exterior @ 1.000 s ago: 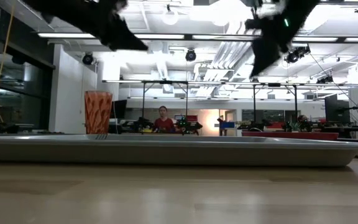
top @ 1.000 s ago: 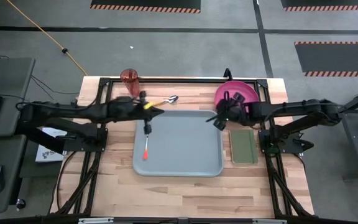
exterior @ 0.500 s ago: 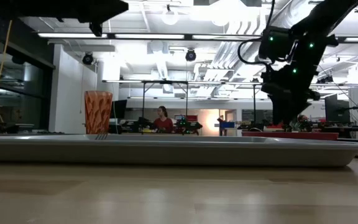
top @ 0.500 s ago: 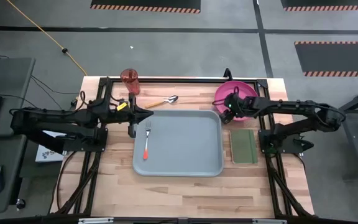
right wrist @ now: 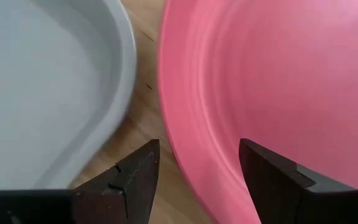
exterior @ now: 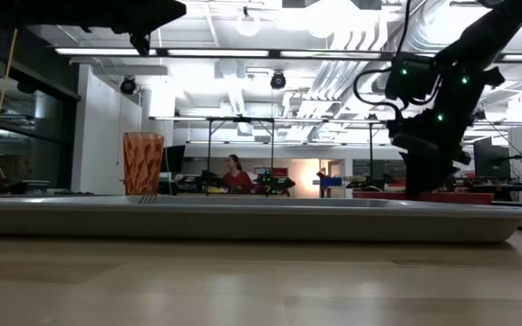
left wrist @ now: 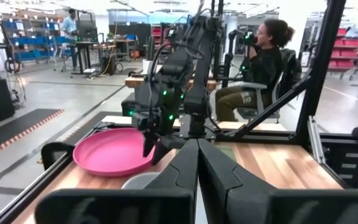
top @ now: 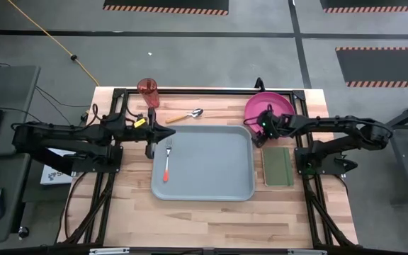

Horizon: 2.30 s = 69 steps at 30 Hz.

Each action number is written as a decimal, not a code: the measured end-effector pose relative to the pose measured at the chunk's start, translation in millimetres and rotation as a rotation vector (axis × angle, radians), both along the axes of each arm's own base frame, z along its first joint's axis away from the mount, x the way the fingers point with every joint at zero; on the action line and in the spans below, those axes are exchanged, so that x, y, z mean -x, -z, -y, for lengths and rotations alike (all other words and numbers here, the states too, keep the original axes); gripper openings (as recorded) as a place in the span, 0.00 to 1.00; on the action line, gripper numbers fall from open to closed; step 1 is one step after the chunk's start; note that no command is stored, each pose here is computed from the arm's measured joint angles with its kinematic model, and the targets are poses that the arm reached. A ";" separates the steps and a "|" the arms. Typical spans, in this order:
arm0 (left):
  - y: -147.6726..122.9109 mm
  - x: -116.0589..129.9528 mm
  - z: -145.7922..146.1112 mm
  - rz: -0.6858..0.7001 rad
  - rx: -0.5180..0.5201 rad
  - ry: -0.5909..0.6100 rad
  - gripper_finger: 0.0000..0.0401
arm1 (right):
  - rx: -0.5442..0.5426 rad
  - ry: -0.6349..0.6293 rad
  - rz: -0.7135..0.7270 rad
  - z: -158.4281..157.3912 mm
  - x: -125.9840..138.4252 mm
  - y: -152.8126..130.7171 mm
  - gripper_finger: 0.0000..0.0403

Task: Pick and place plate/cup/fork/spoon on tray
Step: Put the pink plate on the gray serving tray to the right of the orange fork

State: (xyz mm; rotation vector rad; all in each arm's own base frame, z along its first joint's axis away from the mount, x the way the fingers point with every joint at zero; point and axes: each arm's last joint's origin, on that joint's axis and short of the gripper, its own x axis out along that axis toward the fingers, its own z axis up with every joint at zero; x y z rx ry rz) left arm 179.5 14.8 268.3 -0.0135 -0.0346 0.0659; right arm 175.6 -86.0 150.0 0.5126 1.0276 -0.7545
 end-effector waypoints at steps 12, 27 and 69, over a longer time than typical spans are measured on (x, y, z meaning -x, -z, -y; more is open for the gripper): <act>-2.0 -0.1 2.6 0.020 -0.008 0.013 0.00 | 0.048 0.041 -0.031 -2.9 10.8 17.9 0.44; -13.0 1.2 2.7 0.136 0.016 0.013 0.00 | 0.212 0.000 0.201 4.5 -27.8 -26.9 0.03; -14.1 2.3 2.8 0.142 0.016 0.014 0.00 | 0.191 -0.988 -0.131 -202.4 -221.7 4.7 0.05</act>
